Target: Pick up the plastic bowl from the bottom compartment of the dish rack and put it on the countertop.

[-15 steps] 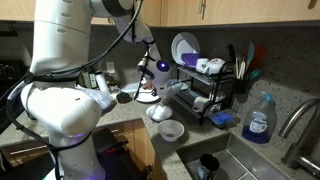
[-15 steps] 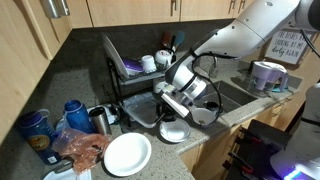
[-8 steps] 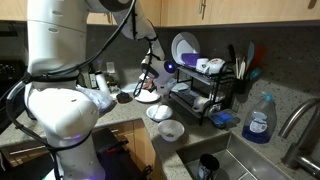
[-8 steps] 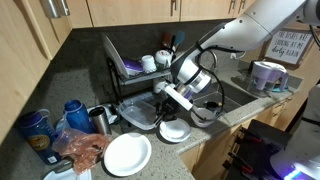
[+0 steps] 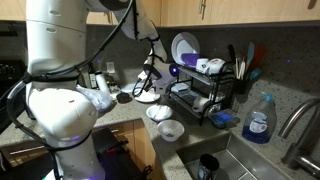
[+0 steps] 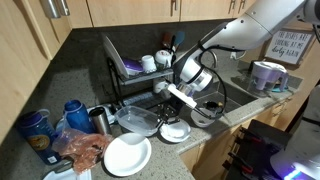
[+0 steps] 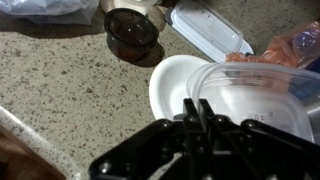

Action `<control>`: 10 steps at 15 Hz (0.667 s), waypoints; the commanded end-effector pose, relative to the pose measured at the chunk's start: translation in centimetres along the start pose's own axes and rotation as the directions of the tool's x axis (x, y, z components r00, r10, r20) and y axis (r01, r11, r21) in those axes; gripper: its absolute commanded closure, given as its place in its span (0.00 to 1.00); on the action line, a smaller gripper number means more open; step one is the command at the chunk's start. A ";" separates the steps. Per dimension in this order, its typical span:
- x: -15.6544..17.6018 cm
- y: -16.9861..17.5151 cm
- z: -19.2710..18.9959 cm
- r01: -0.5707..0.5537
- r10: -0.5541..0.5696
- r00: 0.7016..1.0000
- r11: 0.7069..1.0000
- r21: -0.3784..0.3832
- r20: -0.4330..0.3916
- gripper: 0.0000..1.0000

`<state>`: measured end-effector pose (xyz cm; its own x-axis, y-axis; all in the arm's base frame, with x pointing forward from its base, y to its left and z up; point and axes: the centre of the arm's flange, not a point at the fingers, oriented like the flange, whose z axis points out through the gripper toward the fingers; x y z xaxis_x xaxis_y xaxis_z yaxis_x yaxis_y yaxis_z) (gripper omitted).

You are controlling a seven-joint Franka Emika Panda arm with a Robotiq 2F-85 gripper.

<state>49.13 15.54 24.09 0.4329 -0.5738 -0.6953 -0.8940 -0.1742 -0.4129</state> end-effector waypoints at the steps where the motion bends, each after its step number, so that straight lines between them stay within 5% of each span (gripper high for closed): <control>1: -1.4 0.7 -0.8 -0.016 0.017 0.999 0.999 -0.030 0.032 0.98; 10: -2.7 4.3 -3.7 -0.067 0.065 0.997 0.997 -0.025 -0.045 0.98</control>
<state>46.15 14.68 24.02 0.4082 -0.5828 -0.7026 -0.9084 -0.1837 -0.3755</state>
